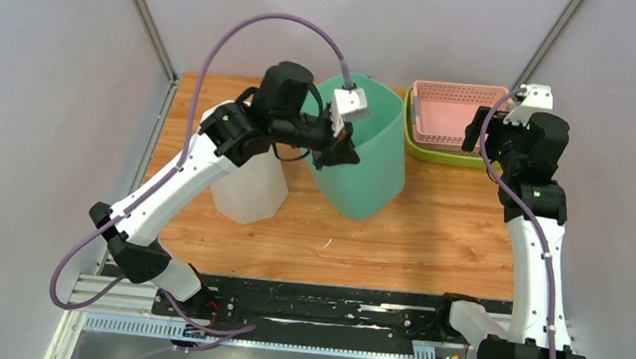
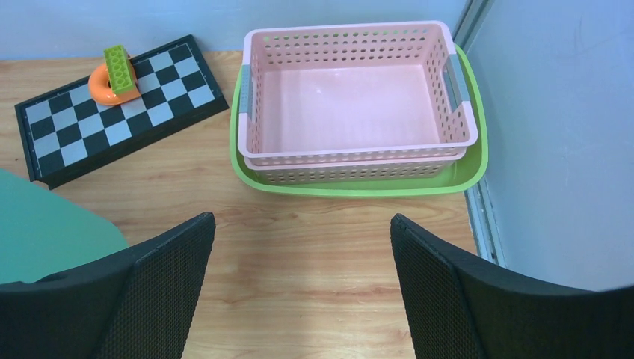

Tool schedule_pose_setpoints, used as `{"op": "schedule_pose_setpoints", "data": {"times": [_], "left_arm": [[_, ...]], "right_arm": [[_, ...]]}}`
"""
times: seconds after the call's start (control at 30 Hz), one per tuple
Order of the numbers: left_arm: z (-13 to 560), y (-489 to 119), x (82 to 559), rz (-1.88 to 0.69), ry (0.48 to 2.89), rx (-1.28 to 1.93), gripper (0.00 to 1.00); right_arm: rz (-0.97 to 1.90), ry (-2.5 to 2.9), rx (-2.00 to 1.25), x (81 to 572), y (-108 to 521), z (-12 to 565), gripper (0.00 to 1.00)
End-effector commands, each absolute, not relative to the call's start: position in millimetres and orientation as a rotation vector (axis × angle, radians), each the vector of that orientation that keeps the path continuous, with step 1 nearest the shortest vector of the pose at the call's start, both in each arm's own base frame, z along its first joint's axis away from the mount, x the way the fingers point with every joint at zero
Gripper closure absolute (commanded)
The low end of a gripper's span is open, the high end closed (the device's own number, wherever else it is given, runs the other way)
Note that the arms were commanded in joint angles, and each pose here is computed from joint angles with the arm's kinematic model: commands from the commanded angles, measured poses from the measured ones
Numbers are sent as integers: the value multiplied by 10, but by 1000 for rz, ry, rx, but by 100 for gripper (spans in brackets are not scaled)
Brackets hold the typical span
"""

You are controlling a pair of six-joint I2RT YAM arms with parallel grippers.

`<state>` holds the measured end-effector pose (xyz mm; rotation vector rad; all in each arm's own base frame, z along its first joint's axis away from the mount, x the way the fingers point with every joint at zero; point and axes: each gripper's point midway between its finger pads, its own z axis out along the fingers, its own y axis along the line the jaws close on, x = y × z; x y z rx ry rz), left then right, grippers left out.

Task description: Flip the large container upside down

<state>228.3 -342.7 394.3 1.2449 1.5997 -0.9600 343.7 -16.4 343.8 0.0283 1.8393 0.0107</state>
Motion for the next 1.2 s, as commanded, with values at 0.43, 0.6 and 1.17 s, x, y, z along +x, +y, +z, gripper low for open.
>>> {"op": "schedule_pose_setpoints", "data": {"times": [0.43,0.6,1.17], "left_arm": [[3157,-3896,2133,-697,1536,1501,100],[3032,-3934,2128,-677,1551,1513,100],[2891,-3971,2069,-675,1567,1537,82]], "right_arm": [[24,1822,38,3361,-183,3333,11],[34,1821,28,3352,-164,3308,11],[55,1833,16,3361,-128,3243,11]]}}
